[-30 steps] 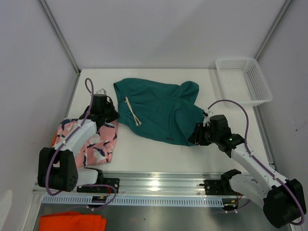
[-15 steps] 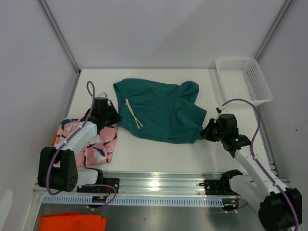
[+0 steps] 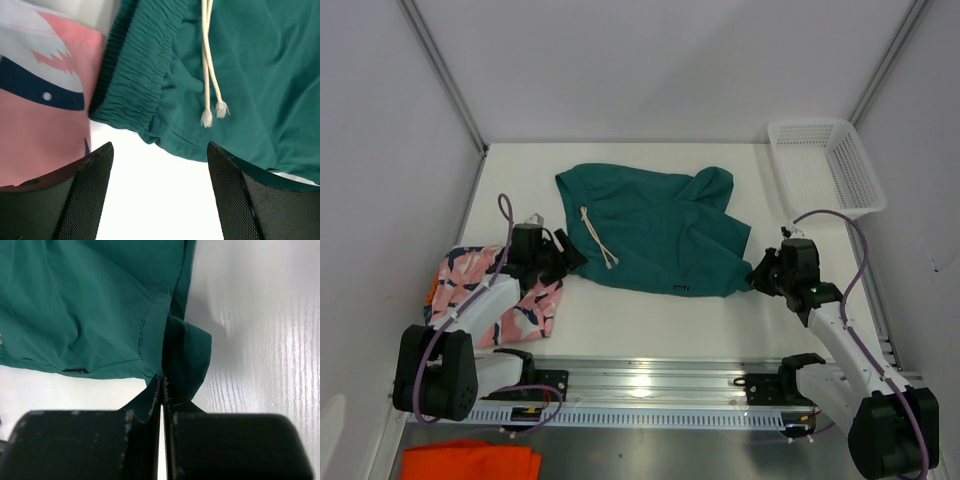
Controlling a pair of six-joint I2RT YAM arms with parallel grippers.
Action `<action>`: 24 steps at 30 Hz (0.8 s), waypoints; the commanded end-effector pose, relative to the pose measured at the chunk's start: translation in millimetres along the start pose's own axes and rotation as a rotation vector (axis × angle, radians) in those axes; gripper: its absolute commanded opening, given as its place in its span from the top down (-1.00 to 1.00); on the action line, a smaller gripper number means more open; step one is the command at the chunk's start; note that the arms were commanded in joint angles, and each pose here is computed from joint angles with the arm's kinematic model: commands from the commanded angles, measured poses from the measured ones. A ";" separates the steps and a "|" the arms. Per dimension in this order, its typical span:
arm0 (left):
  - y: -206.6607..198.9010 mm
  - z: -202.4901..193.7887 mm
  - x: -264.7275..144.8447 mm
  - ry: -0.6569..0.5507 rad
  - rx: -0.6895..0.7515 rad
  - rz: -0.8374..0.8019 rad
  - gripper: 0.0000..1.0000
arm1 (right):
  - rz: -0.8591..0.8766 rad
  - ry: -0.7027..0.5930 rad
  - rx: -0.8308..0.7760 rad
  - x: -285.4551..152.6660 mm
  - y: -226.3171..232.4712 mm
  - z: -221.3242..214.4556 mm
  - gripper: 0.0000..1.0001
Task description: Fold and stack the shorts
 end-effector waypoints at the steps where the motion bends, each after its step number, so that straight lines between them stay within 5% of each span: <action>1: -6.4 -5.8 -1.5 0.007 -0.091 -0.082 -0.54 | 0.008 -0.079 0.025 -0.5 2.3 11.5 1.00; 18: -35.5 -33.7 24.6 0.031 -0.303 -0.141 -0.54 | -0.129 -0.227 0.162 -2.1 -40.6 36.5 1.00; 24: -45.2 -43.1 40.4 0.077 -0.406 -0.020 -0.47 | -0.106 -0.239 0.200 -2.1 -45.0 36.9 1.00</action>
Point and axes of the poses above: each gripper's point midway between its finger pads, its own x axis out along the fingers, its own y axis along the line the jaws close on, z = x × y, the point moved 9 cm from there along -x, back along the fingers, and after that the axes turned 14 degrees about x, right-handed, at the moved point
